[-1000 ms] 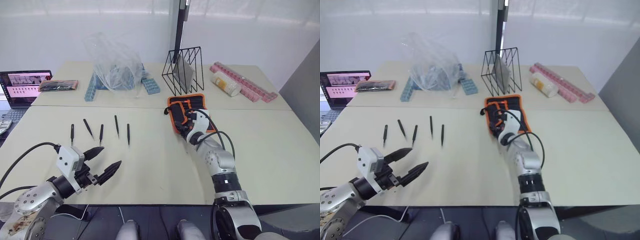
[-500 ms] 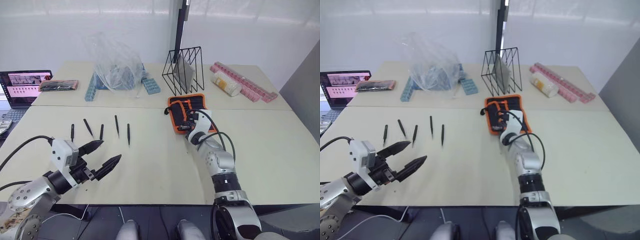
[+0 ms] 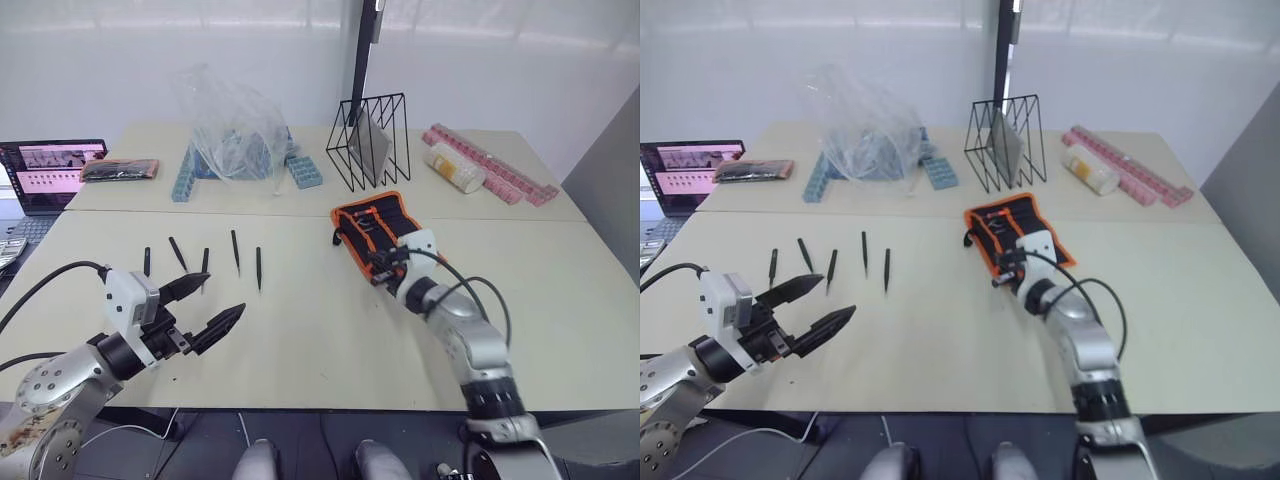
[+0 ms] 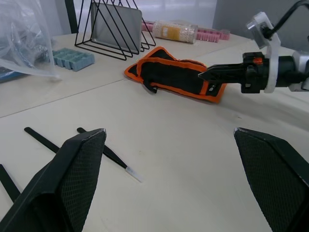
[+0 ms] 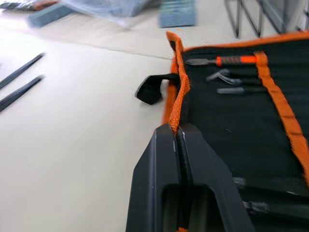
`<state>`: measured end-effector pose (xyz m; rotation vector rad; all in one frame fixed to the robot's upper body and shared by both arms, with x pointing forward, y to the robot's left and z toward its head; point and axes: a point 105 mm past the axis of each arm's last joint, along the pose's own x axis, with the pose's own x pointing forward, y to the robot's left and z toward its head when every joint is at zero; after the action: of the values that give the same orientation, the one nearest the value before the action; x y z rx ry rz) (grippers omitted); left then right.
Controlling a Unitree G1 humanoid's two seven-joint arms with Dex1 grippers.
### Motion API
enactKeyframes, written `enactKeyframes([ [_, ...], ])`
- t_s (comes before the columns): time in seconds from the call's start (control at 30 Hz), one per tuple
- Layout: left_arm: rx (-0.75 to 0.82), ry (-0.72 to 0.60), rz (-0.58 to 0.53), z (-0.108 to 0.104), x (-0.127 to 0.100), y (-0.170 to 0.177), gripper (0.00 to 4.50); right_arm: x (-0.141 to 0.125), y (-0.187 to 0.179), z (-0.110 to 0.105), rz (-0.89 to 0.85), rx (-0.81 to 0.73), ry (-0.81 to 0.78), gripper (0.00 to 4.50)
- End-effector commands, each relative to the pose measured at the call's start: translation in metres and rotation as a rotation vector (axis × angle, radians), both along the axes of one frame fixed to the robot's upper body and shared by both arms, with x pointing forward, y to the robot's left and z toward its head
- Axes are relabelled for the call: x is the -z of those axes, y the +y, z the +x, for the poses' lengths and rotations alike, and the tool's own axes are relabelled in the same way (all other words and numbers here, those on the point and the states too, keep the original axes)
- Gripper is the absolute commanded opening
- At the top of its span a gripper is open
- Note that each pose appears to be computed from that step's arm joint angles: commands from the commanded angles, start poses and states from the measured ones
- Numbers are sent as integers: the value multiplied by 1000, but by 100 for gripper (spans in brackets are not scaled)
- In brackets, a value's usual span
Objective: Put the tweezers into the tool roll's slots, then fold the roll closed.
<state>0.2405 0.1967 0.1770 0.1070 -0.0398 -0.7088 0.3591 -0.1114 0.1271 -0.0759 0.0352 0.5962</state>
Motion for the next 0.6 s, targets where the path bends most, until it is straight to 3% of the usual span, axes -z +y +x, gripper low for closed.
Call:
enactKeyframes([
  [0.03,30,-9,15,1,-2,-3,450,-16,11,-29,-77,-175,-88,2],
  [0.3,145,77,61,10,12,-7,450,-2,32,-97,-181,-458,-15,2],
  [0.6,280,113,160,24,5,-13,450,11,74,-131,-124,-577,73,2],
])
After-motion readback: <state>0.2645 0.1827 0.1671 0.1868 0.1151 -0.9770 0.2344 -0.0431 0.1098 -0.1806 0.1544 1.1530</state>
